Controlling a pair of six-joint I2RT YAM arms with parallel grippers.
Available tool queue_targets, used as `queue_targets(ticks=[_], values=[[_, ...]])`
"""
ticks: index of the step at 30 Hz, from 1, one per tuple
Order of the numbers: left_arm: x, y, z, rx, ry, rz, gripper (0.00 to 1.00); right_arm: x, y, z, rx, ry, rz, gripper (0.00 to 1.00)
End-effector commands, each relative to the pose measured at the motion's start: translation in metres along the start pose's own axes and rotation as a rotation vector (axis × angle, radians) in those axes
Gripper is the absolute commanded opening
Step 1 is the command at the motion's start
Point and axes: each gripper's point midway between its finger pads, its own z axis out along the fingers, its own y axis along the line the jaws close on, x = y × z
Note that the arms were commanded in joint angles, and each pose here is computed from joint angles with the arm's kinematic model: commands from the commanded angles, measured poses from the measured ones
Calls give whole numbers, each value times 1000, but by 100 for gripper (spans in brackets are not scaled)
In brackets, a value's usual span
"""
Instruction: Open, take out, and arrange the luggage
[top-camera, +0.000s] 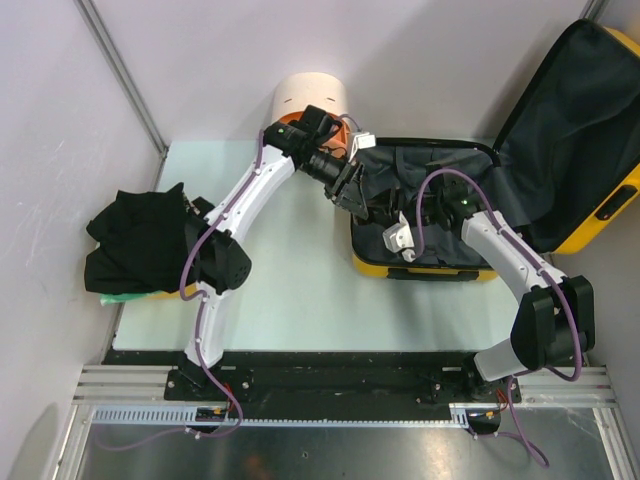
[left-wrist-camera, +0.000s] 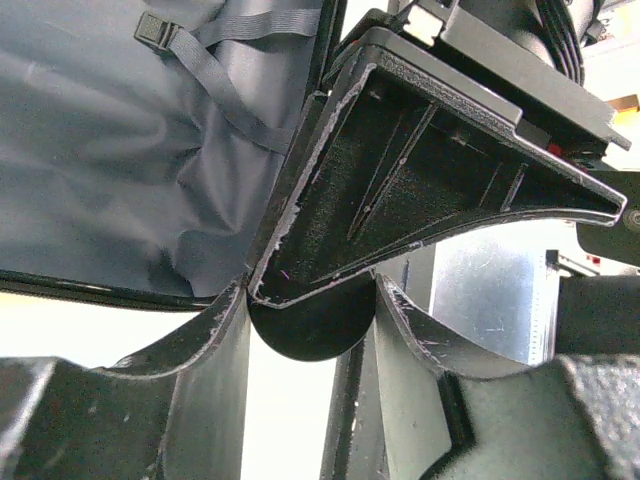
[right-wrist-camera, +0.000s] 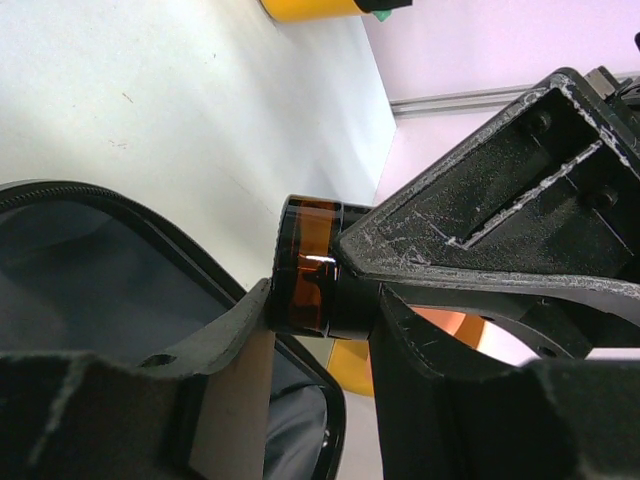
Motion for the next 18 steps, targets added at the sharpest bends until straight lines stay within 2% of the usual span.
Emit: queue_targets(ticks=[1,2,3,4,6,7,10,12,13,14,18], values=[[-13,-17,-15,10,-46,63,5,-14,-46,-12,68,20,-621,29],[-13,-16,-16,7,-48,55,0,-12,-47,-13,74,28,-613,42],[-13,-15,-18,3,-50,50,0,-9,-45,-15,77,39,-605,51],[-14,-14,-23,-5,-58,50,0,-7,-50,-18,94,55,-623,68],[-14,-10,-28,-22,-64,42,0,0,-51,-23,113,88,-561,88],[-16,-5,-37,-48,-78,34,0,5,-62,-28,142,128,-585,100],[-28,6,-60,-118,-128,26,0,25,-66,-44,173,226,-516,100],[-38,19,-78,-222,-166,24,0,36,-64,-53,177,269,-459,100],[-47,27,-89,-283,-200,53,0,48,-64,-65,190,333,-419,100],[-54,37,-105,-403,-223,71,0,54,-62,-69,192,360,-393,100],[-91,71,-158,-684,-381,85,0,78,-44,-90,199,476,-286,100]])
